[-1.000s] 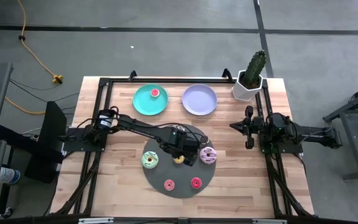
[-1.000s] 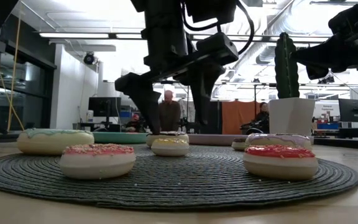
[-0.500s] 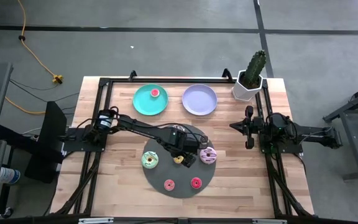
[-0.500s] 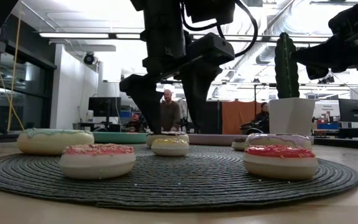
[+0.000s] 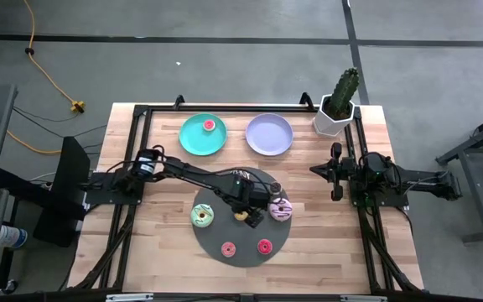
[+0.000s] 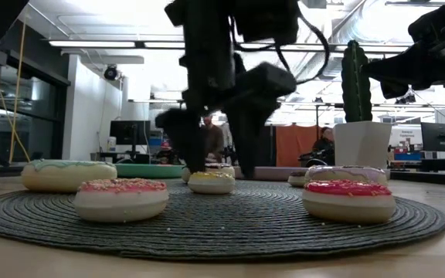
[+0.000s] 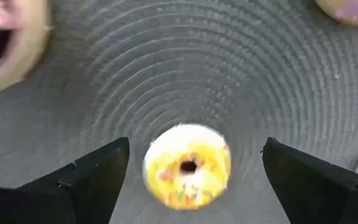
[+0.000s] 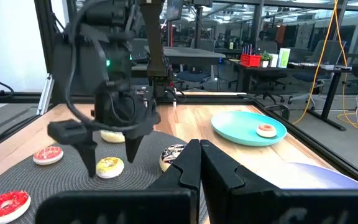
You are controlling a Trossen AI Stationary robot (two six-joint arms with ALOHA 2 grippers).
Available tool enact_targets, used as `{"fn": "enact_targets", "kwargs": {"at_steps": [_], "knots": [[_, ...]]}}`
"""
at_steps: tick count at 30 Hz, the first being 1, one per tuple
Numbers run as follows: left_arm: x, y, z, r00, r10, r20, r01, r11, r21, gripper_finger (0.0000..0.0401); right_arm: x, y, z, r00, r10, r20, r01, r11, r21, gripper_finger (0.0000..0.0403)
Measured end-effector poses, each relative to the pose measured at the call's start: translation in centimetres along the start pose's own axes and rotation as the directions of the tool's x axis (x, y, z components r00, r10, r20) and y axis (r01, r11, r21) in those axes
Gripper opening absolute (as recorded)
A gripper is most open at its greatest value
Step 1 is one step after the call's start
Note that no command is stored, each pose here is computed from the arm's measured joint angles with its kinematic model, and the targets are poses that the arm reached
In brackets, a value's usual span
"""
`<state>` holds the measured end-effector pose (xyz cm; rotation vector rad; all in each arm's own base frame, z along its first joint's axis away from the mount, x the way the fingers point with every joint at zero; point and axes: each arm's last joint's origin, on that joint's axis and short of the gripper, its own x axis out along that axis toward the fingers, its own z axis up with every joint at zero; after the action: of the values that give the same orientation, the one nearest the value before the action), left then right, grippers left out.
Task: Pick & Place donuts
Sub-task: Put the small yellow donut on the green plate
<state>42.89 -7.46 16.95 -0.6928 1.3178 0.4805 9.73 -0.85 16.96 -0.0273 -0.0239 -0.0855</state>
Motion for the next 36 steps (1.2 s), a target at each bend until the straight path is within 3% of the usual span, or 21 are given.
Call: {"fn": "enact_targets", "kwargs": {"at_steps": [15, 28, 36], "knots": [[0.65, 0.15, -0.34, 0.995, 0.003, -0.097, -0.002, 1.0, 0.004, 0.0352, 0.0, 0.0, -0.01, 1.0, 0.0, -0.001, 0.0, 1.0, 0.0, 0.0], [0.63, 0.31, -0.48, 0.994, 0.022, -0.112, -0.021, 1.0, 0.011, 0.0269, 0.0, 0.0, 0.0, 1.0, 0.0, 0.0, 0.0, 1.0, 0.0, 0.0], [0.64, 0.34, -0.55, 0.992, 0.018, -0.129, -0.018, 1.0, 0.002, 0.0245, 0.0, 0.0, 0.0, 1.0, 0.0, 0.0, 0.0, 1.0, 0.0, 0.0]]}}
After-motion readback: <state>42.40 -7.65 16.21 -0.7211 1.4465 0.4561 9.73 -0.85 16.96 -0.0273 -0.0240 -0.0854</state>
